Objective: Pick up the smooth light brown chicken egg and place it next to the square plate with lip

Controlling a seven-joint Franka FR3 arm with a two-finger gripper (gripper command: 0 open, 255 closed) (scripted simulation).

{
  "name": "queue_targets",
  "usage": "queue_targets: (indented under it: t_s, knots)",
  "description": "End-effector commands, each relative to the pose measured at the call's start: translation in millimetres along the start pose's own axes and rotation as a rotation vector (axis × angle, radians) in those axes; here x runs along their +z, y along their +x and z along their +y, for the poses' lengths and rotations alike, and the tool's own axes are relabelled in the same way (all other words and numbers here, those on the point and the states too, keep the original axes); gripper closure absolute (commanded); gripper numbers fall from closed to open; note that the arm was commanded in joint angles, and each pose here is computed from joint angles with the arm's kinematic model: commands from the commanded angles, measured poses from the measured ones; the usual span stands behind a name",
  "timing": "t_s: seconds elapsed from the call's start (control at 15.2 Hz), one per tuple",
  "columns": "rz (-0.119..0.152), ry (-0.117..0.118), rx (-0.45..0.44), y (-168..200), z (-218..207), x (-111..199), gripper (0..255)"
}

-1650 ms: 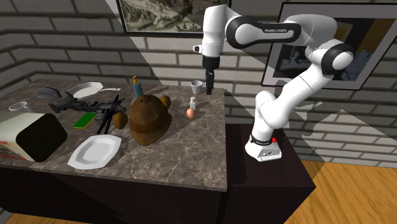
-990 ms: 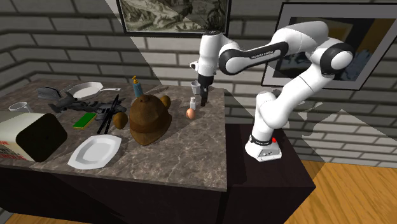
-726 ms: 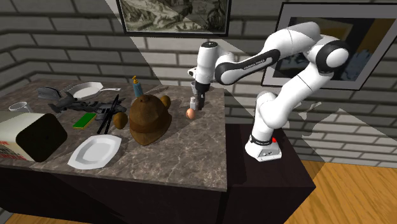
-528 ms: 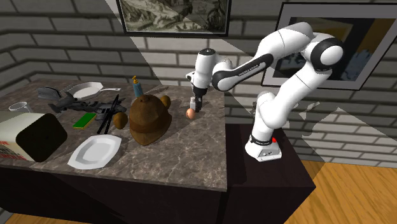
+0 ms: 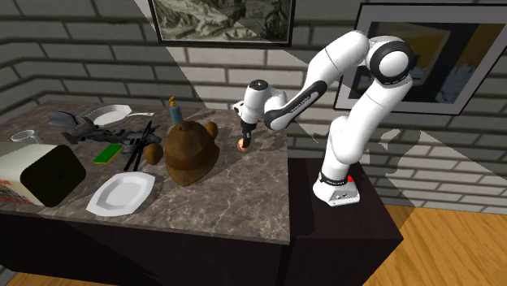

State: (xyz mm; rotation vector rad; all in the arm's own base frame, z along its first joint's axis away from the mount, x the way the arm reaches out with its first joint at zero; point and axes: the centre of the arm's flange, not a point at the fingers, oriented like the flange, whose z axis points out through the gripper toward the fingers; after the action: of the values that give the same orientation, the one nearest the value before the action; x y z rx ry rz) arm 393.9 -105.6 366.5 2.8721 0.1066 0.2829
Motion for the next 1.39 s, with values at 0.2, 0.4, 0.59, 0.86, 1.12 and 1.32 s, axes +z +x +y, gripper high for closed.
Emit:
queue_targets:
  t_s: [0.2, 0.4, 0.59, 0.86, 1.12, 1.32]
  knots:
    - [0.004, -0.004, -0.003, -0.1, 0.0, 28.1, 0]
    - [0.004, -0.004, -0.003, 0.0, 0.0, 41.7, 0]
    - [0.004, -0.004, -0.003, 0.0, 0.0, 41.7, 0]
    - [0.004, -0.004, -0.003, 0.0, 0.1, 41.7, 0]
    - [0.004, -0.004, -0.003, 0.0, 0.0, 41.6, 255]
    - [0.004, -0.004, -0.003, 0.0, 0.0, 41.6, 255]
